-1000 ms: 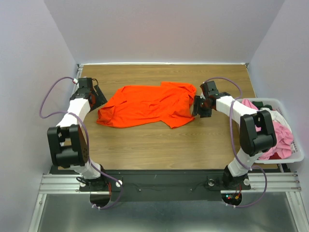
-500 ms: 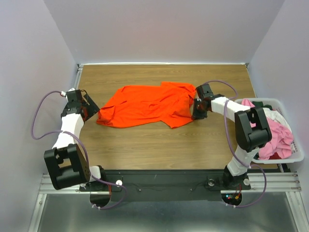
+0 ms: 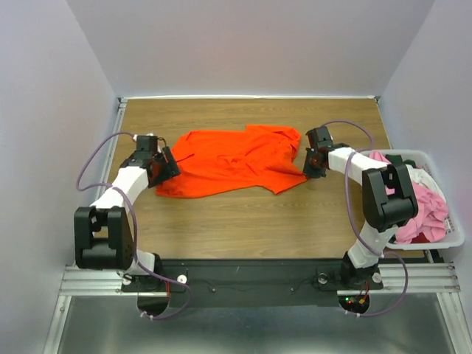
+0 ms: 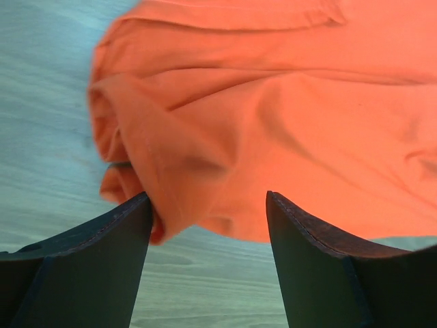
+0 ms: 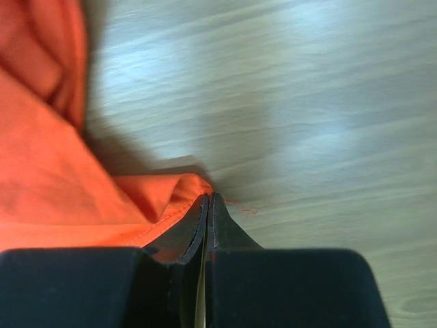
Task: Fold and stack the t-shirts
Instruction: Flatten the tshirt out
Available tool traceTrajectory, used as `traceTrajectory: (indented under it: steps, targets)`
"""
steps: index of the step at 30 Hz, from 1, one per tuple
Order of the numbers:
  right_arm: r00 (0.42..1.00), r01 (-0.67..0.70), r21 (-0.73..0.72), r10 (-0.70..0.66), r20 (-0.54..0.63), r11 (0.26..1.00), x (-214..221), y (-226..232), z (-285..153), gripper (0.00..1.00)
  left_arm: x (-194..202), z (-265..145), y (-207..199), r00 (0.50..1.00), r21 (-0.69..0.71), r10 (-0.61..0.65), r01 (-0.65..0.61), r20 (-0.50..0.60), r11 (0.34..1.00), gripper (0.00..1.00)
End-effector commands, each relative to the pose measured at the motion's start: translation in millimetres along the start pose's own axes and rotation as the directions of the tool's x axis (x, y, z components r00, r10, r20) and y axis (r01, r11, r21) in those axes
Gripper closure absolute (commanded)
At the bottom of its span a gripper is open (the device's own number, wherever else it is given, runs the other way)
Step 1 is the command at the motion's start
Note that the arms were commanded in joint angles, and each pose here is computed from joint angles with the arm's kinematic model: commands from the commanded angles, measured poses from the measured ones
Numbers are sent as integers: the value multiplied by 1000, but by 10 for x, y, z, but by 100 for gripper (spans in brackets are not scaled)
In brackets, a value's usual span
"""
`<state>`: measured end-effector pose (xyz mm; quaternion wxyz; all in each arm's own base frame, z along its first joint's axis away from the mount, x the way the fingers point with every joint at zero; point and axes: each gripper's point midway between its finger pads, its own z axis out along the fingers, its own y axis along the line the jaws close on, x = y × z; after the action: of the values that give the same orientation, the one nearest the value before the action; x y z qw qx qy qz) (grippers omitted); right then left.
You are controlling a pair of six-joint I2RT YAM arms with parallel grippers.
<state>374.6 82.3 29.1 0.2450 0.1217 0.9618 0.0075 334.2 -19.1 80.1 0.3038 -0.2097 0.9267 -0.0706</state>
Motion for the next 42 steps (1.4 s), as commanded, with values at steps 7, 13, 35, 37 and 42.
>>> traceTrajectory:
  steps: [7, 13, 35, 37, 42]
  targets:
    - [991, -105, 65, 99, 92, 992, -249, -481, -136, 99, -141, 409, -347, 997, -71, 79, -79, -1, 994, 34]
    - [986, -139, 78, 130, 103, 987, -285, -565, -144, 99, -287, 752, -548, 998, -43, 59, -59, -10, 997, 51]
    - [984, -155, -40, 158, 85, 987, -205, -416, -319, 99, -226, -64, -189, 974, 44, -170, 166, 152, 985, 41]
    - [984, -153, -47, 156, 81, 987, -194, -407, -325, 99, -187, -49, -173, 975, 57, -172, 166, 144, 985, 44]
    - [983, -156, -45, 159, 92, 987, -209, -415, -353, 99, -416, 59, -241, 980, 61, -116, 108, 162, 992, 38]
